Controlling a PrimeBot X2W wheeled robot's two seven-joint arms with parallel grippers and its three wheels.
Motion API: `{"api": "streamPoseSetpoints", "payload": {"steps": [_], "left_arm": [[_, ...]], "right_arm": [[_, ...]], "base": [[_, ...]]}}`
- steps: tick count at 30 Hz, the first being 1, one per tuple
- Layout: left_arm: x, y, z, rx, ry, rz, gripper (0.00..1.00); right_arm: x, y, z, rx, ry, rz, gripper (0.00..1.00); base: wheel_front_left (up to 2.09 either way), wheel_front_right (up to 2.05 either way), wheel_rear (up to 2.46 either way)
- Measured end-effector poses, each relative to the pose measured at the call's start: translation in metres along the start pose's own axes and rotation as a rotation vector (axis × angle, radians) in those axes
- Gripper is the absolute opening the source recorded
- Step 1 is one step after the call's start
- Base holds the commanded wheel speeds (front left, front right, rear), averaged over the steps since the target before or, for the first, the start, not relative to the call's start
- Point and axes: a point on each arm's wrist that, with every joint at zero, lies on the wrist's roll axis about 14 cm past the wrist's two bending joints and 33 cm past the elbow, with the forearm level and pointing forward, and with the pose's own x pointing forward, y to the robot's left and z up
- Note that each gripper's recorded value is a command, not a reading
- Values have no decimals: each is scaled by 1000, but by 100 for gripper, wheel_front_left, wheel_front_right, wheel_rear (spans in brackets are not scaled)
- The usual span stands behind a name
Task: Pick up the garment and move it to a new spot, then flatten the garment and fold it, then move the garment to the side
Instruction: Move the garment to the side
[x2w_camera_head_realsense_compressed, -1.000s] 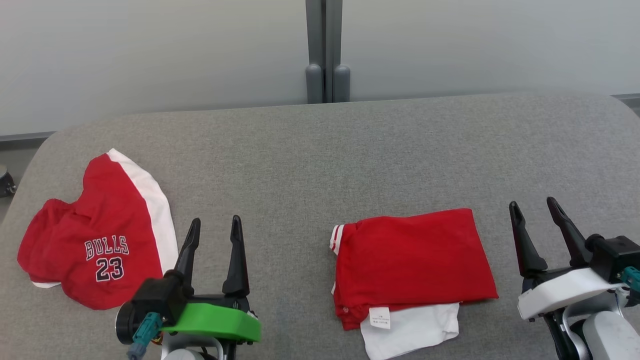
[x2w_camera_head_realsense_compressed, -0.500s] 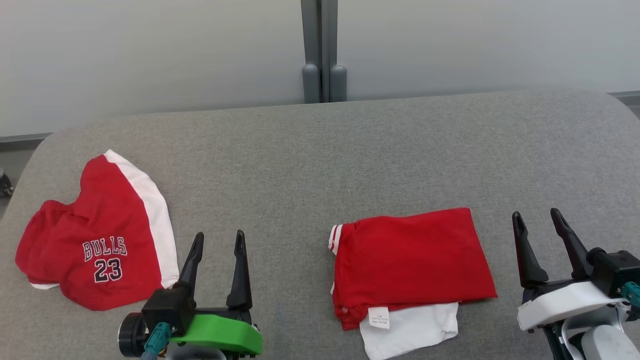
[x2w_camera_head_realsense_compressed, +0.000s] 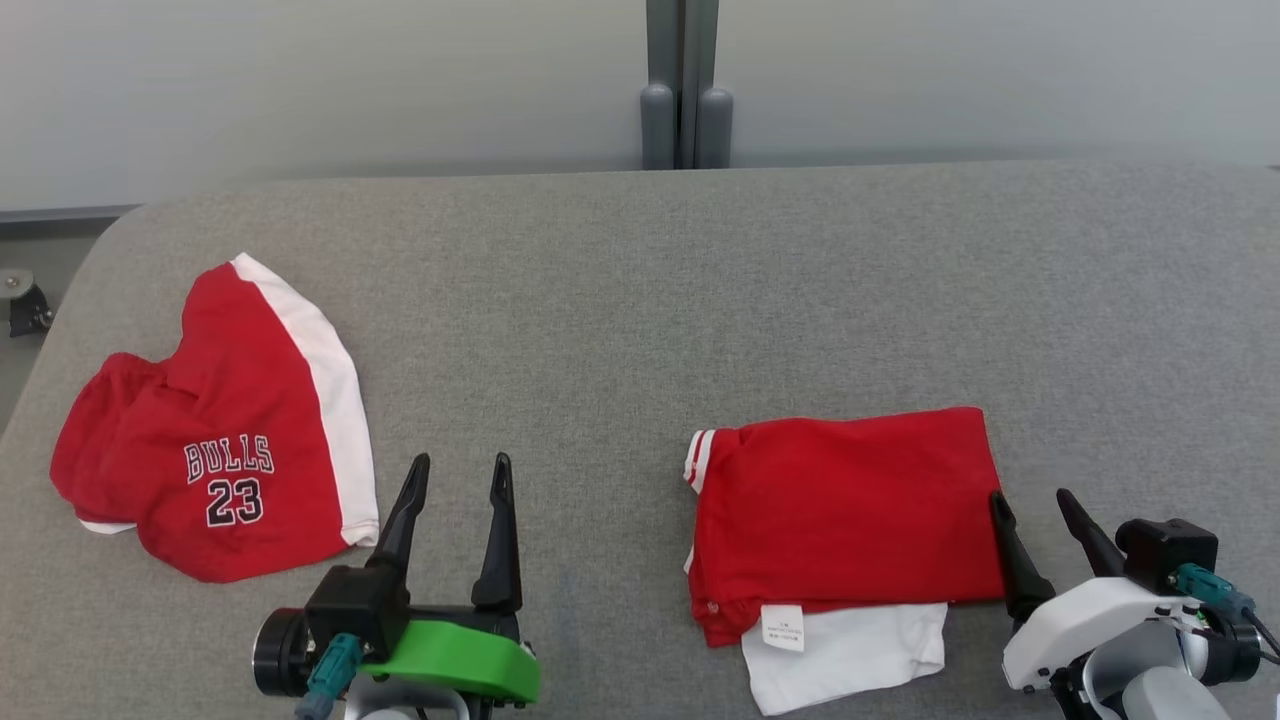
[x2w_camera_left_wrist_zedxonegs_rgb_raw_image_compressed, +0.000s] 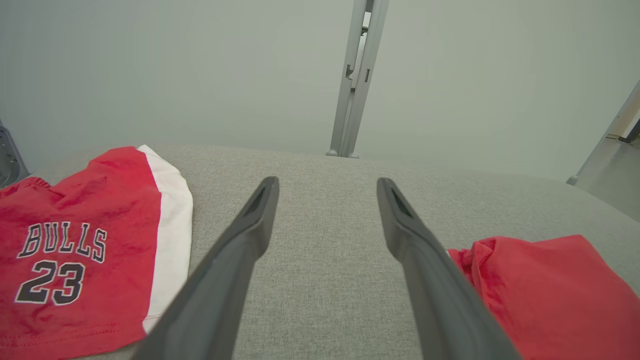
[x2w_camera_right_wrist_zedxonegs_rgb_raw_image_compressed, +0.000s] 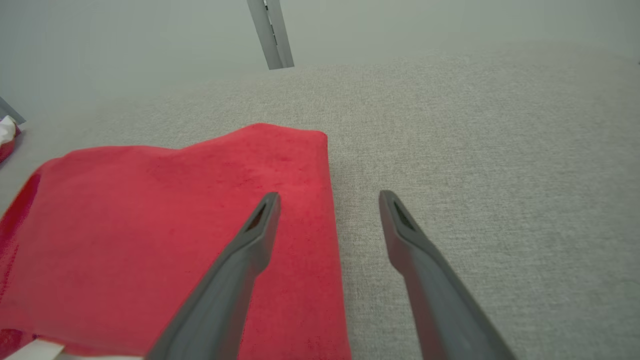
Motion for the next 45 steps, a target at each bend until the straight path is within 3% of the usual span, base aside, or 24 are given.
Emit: {"api": "streamPoseSetpoints", "payload": {"steps": [12,13,14,15,21,30,39,45], "left_arm": [[12,17,-16,14,47,43,100],[11,19,-17,15,49,48,100],[11,20,-17,16,51,52,100],[10,21,-18,17,53,54,100],[13,10,-18,27,52,12,100],[28,-32,-16,33,34,-133,100],[75,-100,-10,65,-34,-380,100],[108,-131,-29,116,-40,-517,100]], "right_arm": [[33,16,-57,86,203,28,100],[35,18,-59,89,211,34,95],[36,18,-61,90,218,37,36],[37,20,-61,86,217,43,0],[37,19,-53,35,187,66,0],[34,-17,-7,-201,99,77,0],[39,-98,64,-362,26,-50,0],[45,-165,79,-456,62,-179,0]], "base": [[0,0,0],[0,0,0],[0,0,0],[0,0,0],[0,0,0],[0,0,0],[0,0,0],[0,0,0]]}}
